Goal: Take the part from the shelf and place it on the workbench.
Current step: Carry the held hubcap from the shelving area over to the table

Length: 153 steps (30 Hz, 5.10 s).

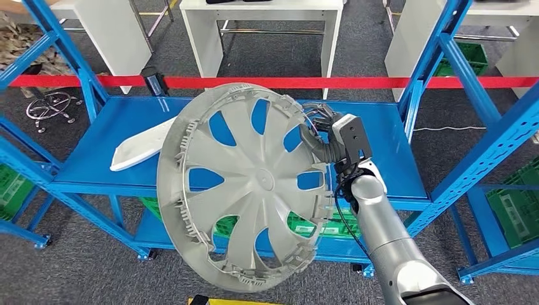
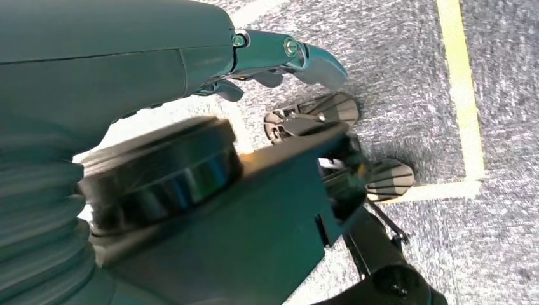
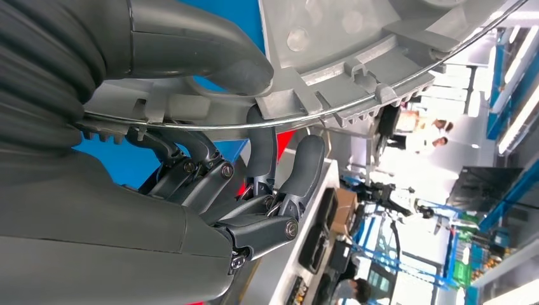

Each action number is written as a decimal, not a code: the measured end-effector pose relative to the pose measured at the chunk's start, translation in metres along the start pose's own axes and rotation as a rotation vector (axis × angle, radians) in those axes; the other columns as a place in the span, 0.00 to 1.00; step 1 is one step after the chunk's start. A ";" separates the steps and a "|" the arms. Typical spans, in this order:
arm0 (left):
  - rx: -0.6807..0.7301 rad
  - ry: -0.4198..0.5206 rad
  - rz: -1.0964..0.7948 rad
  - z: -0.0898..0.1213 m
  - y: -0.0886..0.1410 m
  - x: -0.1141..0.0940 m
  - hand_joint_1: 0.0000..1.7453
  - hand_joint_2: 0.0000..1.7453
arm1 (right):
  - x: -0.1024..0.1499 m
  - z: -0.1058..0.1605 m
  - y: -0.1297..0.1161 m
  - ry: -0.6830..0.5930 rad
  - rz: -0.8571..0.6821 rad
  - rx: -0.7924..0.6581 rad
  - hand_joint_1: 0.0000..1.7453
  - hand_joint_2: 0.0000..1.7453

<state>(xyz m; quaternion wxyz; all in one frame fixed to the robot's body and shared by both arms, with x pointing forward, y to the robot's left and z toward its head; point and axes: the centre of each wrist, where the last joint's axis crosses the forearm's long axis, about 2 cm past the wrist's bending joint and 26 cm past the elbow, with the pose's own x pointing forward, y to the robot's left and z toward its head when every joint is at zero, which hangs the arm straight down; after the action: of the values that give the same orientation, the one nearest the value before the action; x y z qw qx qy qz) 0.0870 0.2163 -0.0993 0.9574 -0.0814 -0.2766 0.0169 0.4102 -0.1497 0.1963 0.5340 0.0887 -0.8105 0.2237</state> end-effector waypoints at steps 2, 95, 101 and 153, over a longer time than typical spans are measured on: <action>0.000 0.000 -0.005 0.000 0.000 0.000 0.00 1.00 | -0.002 0.002 0.001 0.004 -0.003 -0.002 1.00 1.00; -0.003 -0.033 -0.003 -0.006 0.007 0.017 0.00 1.00 | -0.003 0.037 0.026 -0.025 -0.070 0.015 1.00 1.00; -0.007 -0.017 -0.014 -0.006 0.006 0.018 0.00 1.00 | -0.007 0.044 0.025 -0.014 -0.056 0.010 1.00 1.00; 0.014 -0.045 0.016 -0.010 0.013 0.029 0.00 1.00 | 0.031 0.031 0.028 -0.112 -0.037 0.015 1.00 1.00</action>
<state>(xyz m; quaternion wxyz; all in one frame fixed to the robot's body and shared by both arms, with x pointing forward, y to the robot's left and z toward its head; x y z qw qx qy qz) 0.1171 0.2303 -0.0942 0.9513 -0.0764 -0.2974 0.0284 0.3610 -0.1362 0.2069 0.4912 0.1200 -0.8357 0.2145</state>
